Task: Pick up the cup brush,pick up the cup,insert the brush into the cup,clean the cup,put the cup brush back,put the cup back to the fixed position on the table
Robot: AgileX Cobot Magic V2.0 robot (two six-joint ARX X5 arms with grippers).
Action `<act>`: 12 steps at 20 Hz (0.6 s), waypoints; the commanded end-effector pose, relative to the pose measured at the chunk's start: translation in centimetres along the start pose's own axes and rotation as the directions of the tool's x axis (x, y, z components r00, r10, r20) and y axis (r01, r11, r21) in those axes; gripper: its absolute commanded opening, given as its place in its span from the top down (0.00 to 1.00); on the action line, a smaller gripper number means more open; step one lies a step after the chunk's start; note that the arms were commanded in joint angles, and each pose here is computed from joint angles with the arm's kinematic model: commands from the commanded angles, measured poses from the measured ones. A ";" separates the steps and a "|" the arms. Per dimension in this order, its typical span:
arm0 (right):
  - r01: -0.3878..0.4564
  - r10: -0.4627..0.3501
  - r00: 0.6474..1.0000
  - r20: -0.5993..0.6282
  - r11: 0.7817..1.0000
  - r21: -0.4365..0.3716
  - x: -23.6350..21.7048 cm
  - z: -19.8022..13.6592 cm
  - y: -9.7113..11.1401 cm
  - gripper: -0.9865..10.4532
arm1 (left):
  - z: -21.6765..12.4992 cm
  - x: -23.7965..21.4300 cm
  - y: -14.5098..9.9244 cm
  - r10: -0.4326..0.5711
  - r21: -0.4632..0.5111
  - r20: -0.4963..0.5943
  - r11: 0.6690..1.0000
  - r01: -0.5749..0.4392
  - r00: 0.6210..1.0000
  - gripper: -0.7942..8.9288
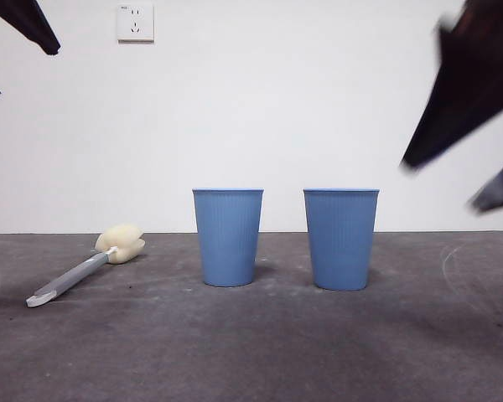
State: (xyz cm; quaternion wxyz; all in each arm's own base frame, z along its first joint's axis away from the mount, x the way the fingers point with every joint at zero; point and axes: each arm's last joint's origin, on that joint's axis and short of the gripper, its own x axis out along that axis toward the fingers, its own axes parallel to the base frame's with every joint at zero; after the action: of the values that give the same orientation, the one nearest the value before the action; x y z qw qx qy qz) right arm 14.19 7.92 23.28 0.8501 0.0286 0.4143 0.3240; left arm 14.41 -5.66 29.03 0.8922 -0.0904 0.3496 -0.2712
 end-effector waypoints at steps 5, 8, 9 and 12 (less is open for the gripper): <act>-0.013 0.013 1.000 -0.014 0.999 -0.030 -7.2 0.3 2.5 0.92 | -0.6 0.1 -0.2 -0.123 -0.003 -0.063 0.992 0.123 0.990 0.92; -0.012 0.012 1.000 0.000 0.999 -0.037 -8.5 0.9 3.1 0.92 | -0.6 0.1 -0.3 -0.128 -0.002 -0.067 0.992 0.128 0.989 0.93; -0.013 0.013 1.000 0.008 1.000 -0.005 -8.7 1.1 3.2 0.91 | -0.6 0.1 -0.3 -0.128 -0.002 -0.067 0.992 0.128 0.990 0.92; -0.008 0.008 1.000 0.029 1.000 -0.005 -9.1 1.5 3.3 0.91 | -0.6 0.1 -0.2 -0.124 -0.002 -0.065 0.992 0.124 0.990 0.92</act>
State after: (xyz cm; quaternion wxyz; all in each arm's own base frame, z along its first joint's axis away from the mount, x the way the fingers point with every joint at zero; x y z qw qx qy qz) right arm 9.42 5.62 31.45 0.8541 0.0287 0.4013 0.3296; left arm 13.96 -5.88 28.82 0.8622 -0.1072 0.3720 -0.3268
